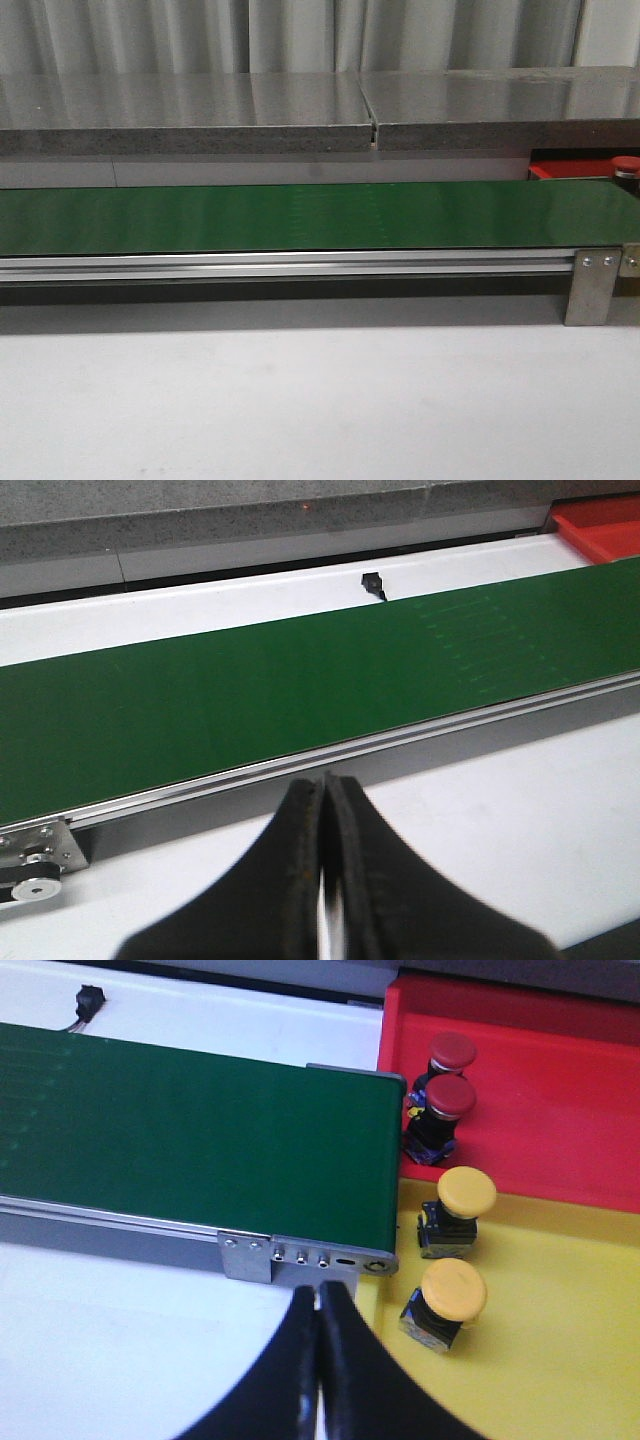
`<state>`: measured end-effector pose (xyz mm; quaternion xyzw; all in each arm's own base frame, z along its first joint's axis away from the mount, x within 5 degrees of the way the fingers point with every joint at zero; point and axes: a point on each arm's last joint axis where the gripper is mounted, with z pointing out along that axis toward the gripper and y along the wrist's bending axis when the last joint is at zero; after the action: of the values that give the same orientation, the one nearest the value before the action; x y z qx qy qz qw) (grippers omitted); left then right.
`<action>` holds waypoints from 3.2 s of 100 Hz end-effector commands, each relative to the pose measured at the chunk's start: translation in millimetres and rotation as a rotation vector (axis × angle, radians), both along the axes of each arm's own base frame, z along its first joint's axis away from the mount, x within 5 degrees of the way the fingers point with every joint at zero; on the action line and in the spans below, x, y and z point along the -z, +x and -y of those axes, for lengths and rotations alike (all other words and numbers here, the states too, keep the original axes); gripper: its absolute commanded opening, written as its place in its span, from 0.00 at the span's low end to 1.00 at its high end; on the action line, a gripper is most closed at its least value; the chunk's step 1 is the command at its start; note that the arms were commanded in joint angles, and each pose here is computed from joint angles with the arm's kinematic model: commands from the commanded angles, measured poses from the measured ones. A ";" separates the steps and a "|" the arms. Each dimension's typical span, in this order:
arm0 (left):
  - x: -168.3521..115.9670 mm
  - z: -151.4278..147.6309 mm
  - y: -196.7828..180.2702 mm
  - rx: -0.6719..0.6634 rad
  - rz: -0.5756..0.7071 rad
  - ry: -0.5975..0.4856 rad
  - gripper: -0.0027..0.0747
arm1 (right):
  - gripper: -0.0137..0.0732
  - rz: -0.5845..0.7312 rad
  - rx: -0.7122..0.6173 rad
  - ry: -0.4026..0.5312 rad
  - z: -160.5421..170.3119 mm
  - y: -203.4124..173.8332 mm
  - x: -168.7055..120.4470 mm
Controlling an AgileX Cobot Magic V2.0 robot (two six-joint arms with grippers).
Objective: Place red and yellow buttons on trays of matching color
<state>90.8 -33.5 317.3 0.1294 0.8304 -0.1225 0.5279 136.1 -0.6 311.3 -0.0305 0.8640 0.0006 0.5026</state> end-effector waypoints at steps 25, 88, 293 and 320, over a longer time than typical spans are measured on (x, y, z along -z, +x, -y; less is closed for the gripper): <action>-14.5 0.5 2.2 -0.012 0.083 -0.045 0.01 | 0.02 0.246 0.008 -0.031 -1.8 -51.3 3.0; -18.3 -0.2 10.3 -0.049 0.108 -0.082 0.01 | 0.02 0.284 0.008 -0.033 -2.6 -63.0 6.7; 71.4 -248.6 299.9 -0.806 -0.758 -0.396 0.70 | 0.02 0.285 0.008 -0.033 -2.6 -63.0 6.7; 90.3 -258.1 315.5 -0.809 -0.767 -0.404 0.70 | 0.02 0.285 0.008 -0.033 -2.6 -63.0 6.7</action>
<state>403.2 222.6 194.2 -0.3508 0.9171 -0.1053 0.1578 71.2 3.1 291.1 -0.0353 0.8099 -0.0105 0.5855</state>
